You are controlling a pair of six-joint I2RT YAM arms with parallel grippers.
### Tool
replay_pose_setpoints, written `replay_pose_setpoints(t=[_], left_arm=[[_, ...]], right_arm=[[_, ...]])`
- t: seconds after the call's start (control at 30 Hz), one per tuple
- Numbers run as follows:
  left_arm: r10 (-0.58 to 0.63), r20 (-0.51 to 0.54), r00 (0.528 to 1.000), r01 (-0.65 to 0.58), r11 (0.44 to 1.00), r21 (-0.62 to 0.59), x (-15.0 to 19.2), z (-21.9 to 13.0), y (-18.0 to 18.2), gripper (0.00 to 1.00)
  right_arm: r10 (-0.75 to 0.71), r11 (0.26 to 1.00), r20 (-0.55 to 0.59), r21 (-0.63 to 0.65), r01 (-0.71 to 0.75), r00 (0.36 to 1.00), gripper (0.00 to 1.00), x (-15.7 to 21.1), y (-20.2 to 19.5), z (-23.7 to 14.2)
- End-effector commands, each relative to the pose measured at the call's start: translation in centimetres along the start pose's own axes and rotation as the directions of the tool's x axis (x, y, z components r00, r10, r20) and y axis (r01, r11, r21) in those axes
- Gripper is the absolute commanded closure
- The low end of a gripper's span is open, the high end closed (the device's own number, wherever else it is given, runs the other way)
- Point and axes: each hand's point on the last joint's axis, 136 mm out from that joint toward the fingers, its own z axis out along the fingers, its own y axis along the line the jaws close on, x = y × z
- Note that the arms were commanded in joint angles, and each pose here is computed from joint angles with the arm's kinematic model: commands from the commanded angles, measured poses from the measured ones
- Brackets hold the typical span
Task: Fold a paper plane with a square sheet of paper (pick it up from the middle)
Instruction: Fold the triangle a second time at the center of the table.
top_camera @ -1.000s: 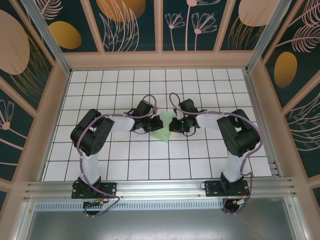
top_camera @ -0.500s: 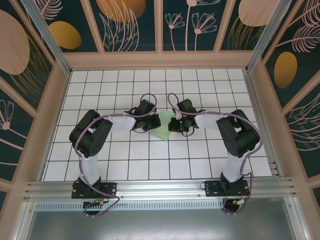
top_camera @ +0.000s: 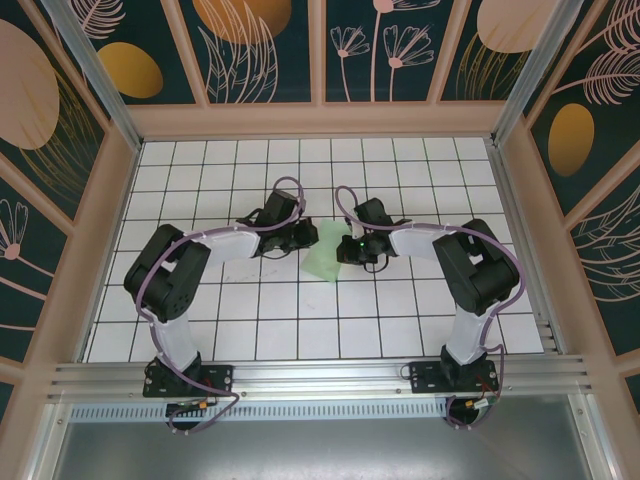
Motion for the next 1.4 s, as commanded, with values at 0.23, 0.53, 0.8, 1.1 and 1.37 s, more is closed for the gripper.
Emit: replay_pose_setpoints(t=[0.23, 0.53, 0.8, 1.1, 1.37], left_arm=[[-0.042, -0.132, 0.99, 0.038, 0.999, -0.03, 3.8, 2.6, 2.0, 0.96], [-0.073, -0.146, 0.987, 0.049, 0.986, -0.162, 5.3, 3.0, 5.6, 0.98], [-0.101, -0.161, 0.982, 0.07, 0.98, -0.188, 6.7, 3.1, 7.1, 0.99], [-0.131, -0.159, 0.979, 0.099, 0.976, -0.196, 7.1, 3.5, 7.5, 0.99], [-0.144, -0.165, 0.976, 0.109, 0.972, -0.206, 7.3, 3.5, 7.8, 0.99]], right_arm=[[0.125, 0.942, -0.167, 0.331, -0.063, 0.978, 0.93, 6.7, -9.0, 2.0], [0.031, 0.993, -0.053, 0.117, -0.025, 0.998, 0.93, 1.5, -3.4, 0.3], [-0.077, 0.971, 0.029, -0.224, 0.081, 0.997, 0.92, -0.8, 4.9, -3.9], [-0.117, 0.965, -0.059, -0.244, 0.099, 0.991, 0.92, 3.3, 6.1, -3.1], [-0.115, 0.979, -0.095, -0.181, 0.097, 0.989, 0.92, 3.7, 5.9, -1.4]])
